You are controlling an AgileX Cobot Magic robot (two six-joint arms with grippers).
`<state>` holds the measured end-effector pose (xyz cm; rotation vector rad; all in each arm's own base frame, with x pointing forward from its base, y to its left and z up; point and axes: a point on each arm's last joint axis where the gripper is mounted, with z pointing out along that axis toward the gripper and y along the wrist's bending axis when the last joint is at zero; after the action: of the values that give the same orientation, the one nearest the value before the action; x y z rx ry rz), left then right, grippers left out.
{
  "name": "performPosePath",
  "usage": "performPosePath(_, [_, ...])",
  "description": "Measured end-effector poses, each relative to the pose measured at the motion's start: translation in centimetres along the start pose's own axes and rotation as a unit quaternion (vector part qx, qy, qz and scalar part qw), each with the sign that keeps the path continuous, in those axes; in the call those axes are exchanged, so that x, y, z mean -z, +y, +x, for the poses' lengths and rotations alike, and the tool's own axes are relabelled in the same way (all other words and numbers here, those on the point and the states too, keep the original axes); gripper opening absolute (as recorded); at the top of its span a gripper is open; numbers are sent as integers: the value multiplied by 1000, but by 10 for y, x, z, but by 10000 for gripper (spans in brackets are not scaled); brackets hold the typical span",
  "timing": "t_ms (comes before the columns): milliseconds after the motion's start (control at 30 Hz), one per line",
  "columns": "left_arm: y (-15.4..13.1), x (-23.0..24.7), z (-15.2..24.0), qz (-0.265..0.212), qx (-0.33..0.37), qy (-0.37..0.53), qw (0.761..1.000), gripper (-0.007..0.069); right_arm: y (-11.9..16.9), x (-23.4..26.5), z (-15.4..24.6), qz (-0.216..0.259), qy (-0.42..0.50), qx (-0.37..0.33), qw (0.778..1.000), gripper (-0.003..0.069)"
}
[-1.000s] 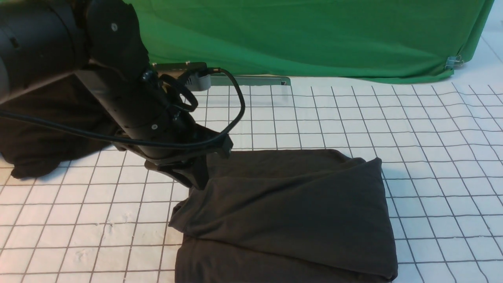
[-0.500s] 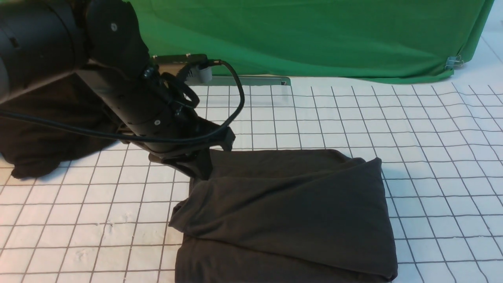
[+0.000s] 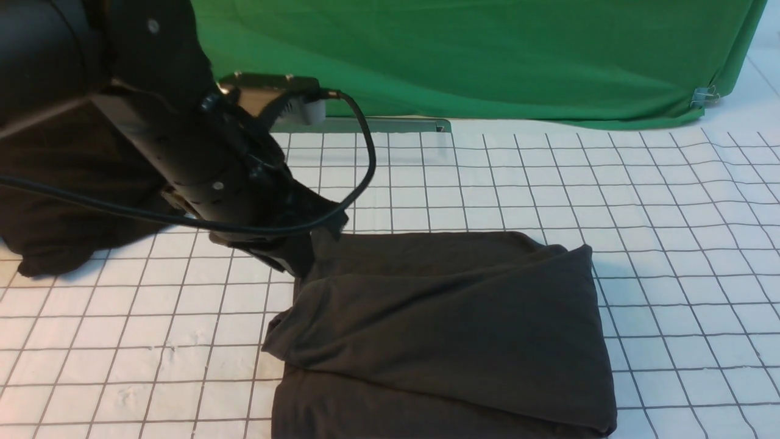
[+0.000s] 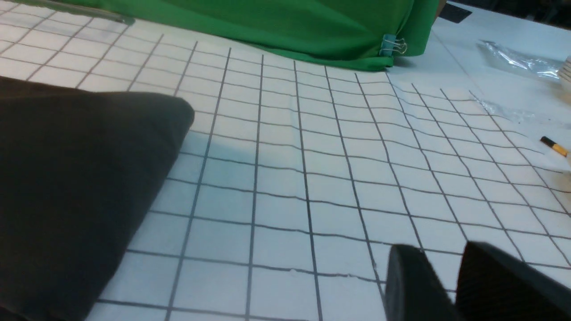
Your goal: Fold a long-sleeved shirt over a white checkered tablecloth.
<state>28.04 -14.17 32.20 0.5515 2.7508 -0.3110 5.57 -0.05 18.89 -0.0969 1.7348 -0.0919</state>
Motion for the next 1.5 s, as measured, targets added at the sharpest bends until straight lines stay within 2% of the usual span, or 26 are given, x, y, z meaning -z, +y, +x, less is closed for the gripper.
performPosePath(167, [-3, 40, 12, -9, -12, -36, 999, 128, 3, 0, 0, -26, -3, 5, 1000, 172])
performPosePath(367, [-7, 92, 38, -13, -20, -95, 995, 5, 5, 0, -1, -43, -6, 8, 999, 187])
performPosePath(600, [-10, 127, 65, -12, -27, -145, 989, -3, 4, 0, -1, -35, -5, 7, 999, 201])
performPosePath(700, [-10, 141, 90, -12, -28, -185, 982, -3, 2, 0, 0, -18, -3, 4, 1000, 210])
performPosePath(933, [-5, 147, 124, -31, -36, -271, 961, -3, 1, 0, 0, -8, -1, 3, 1000, 224])
performPosePath(1100, [-4, 144, 158, -19, -37, -305, 951, -3, 1, 0, 0, -8, -1, 3, 1000, 235])
performPosePath(1200, [-5, 136, 185, 7, -29, -343, 939, -3, 1, 0, 0, -9, -1, 2, 1000, 238])
performPosePath(1300, [-3, 119, 214, 39, -13, -429, 902, -3, 1, 0, 0, -9, -1, 2, 1000, 239])
performPosePath(1333, [-3, 119, 215, 42, -12, -440, 897, -3, 1, 0, 0, -9, -1, 2, 1000, 239])
performPosePath(1433, [4, 100, 232, 61, -10, -521, 852, -1, 1, 0, 0, -9, -1, 2, 1000, 239])
performPosePath(1500, [7, 94, 238, 46, 2, -553, 832, -1, 1, 0, 0, -9, -1, 2, 1000, 239])
